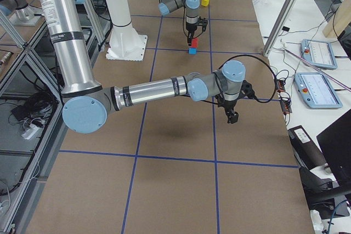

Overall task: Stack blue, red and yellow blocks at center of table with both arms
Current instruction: 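Lower the red cube onto the blue cube and open the left gripper, then raise the left gripper and move it to the yellow cube, then grasp the yellow cube with the left gripper and lift it, then carry the yellow cube with the left gripper over the red cube, then lower the yellow cube onto the red cube and open the left gripper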

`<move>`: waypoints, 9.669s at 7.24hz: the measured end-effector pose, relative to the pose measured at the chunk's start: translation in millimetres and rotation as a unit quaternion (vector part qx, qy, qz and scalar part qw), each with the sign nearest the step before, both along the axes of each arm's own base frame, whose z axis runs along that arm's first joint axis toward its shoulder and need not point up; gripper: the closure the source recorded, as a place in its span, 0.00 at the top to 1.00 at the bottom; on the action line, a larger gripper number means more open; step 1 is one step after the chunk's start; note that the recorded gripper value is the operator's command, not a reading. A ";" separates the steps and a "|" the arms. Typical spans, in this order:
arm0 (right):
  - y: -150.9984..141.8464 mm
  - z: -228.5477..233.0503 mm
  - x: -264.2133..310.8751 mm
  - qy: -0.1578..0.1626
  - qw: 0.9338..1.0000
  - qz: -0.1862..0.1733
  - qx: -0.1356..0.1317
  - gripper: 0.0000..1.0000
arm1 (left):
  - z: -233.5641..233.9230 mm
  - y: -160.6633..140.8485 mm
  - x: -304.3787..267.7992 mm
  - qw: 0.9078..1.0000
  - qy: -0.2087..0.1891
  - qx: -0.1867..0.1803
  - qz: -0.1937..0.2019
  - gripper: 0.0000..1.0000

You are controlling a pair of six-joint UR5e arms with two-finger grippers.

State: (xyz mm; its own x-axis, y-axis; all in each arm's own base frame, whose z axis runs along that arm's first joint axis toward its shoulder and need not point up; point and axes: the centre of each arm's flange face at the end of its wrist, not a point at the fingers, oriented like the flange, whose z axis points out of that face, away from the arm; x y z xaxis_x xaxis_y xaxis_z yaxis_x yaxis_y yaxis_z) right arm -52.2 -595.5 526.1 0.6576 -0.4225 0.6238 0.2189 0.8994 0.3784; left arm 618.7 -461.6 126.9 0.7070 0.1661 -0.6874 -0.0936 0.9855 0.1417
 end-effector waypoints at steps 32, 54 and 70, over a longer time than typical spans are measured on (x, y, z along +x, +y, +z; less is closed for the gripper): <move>0.0 1.0 0.0 0.000 1.000 0.002 -0.003 1.00 | 367.5 -103.1 -407.2 0.983 -0.004 0.117 0.140 1.00; -2.1 2.8 -1.4 0.000 1.000 0.000 -0.005 1.00 | 197.4 -155.6 -330.2 0.996 0.077 -0.050 -0.003 0.00; -2.7 2.0 -1.6 -0.001 1.000 0.001 -0.004 1.00 | -44.8 -15.2 -37.6 0.998 0.005 -0.057 -0.023 0.05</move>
State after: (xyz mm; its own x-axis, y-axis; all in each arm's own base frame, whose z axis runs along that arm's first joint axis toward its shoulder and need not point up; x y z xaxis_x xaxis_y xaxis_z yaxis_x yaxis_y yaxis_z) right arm -53.8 -598.2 528.2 0.6574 -0.4169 0.6278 0.2175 0.9026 0.3716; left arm 581.1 -476.8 82.1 0.7053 0.0535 -0.7069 -0.0474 0.9985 0.0283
